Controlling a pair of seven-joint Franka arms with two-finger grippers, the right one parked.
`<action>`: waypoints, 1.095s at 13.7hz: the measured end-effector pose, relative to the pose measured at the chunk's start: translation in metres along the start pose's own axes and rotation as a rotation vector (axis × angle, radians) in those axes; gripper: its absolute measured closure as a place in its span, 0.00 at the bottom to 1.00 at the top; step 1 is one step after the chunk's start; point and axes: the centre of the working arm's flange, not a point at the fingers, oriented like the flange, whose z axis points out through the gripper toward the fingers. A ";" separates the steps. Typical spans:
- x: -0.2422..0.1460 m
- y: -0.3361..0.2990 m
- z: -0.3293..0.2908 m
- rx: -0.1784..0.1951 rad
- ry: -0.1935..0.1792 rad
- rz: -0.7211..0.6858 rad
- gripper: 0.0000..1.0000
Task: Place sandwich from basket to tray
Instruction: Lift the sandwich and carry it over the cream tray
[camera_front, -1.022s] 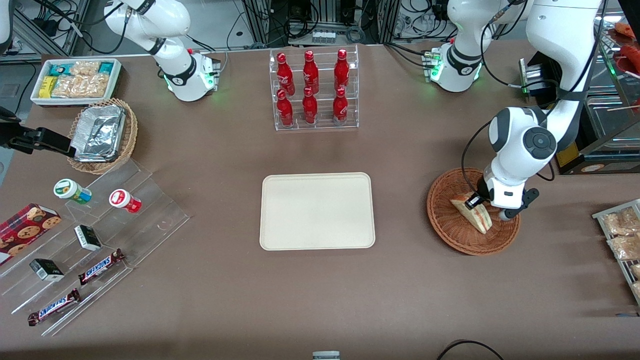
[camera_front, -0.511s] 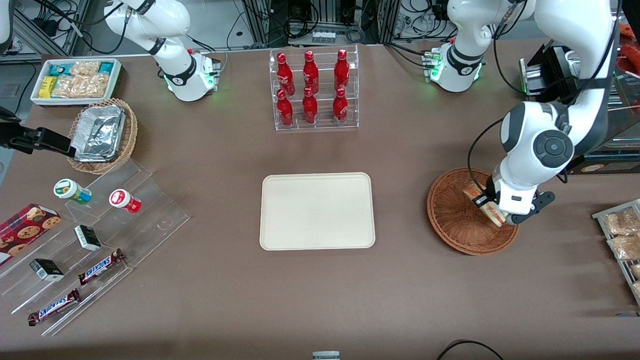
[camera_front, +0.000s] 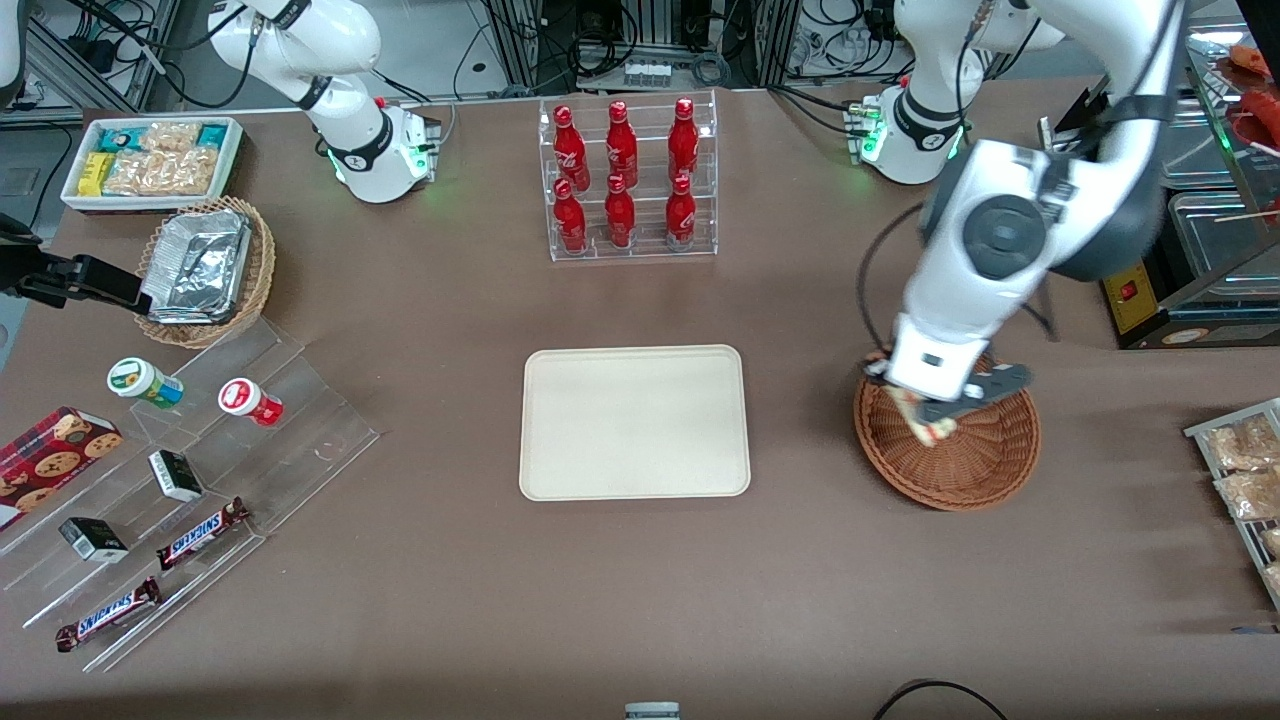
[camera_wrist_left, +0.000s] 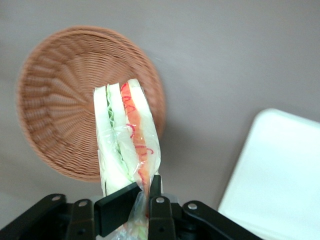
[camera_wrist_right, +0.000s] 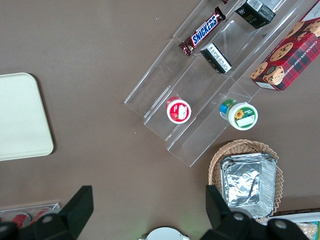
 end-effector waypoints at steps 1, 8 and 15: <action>-0.015 0.026 0.002 -0.003 0.001 0.045 0.89; -0.089 0.212 0.043 -0.108 0.035 0.259 0.89; -0.122 0.280 0.116 -0.290 0.120 0.328 0.89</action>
